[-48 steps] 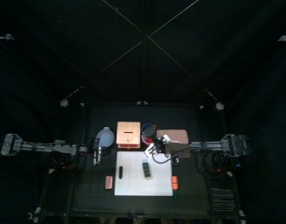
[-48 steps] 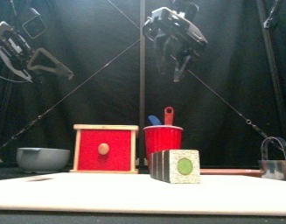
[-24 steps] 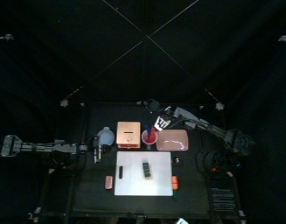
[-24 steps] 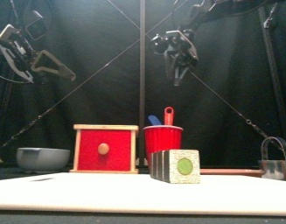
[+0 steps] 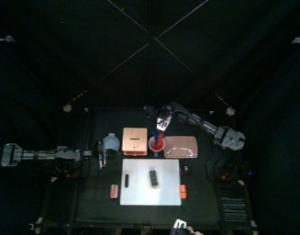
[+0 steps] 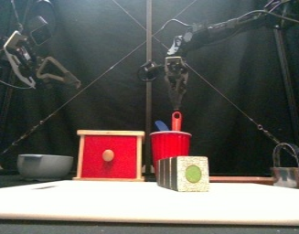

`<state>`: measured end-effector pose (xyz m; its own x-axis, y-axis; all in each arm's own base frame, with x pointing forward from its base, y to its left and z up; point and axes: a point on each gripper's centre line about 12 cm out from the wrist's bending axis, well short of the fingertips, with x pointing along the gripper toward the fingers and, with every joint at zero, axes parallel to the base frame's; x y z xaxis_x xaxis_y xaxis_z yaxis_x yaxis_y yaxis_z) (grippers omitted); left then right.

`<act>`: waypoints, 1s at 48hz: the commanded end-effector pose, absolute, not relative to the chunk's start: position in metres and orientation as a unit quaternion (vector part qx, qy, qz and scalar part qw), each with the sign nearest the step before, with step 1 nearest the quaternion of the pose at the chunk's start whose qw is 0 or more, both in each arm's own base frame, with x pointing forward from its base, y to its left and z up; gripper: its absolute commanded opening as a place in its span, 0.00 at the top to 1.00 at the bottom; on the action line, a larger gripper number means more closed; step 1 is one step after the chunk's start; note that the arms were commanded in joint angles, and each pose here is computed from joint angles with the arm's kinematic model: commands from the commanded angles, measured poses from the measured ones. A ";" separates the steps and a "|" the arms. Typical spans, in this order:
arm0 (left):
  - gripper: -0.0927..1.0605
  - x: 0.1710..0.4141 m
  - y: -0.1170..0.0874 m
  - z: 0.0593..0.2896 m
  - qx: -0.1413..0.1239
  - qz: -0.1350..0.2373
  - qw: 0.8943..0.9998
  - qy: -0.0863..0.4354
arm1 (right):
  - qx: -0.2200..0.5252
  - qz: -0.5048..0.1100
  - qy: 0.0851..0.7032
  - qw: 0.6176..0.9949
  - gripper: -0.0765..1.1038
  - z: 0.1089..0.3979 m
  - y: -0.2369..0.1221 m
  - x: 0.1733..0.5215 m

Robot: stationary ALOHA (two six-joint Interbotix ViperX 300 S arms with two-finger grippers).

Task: Place sushi on board then cut the sushi with the knife then place the pieces on the plate
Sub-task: Pick knife at handle with right hand

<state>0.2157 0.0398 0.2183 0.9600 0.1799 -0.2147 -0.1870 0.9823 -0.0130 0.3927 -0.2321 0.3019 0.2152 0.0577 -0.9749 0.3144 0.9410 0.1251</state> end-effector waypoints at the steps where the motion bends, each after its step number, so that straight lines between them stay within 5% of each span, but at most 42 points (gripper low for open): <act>1: 0.93 0.218 0.045 0.225 -0.016 0.103 0.990 0.098 | 0.145 -0.083 0.609 0.775 0.20 0.313 -0.234 0.398; 48: 0.93 0.212 0.050 0.215 -0.020 0.116 0.987 0.110 | 0.157 -0.043 0.672 0.723 0.20 0.257 -0.205 0.407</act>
<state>0.2094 0.0484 0.2092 0.9456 0.2211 -0.2386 -0.2308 0.9729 -0.0128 0.4057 -0.2078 0.2433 0.0620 0.1645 -0.9844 0.2848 0.9424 0.1754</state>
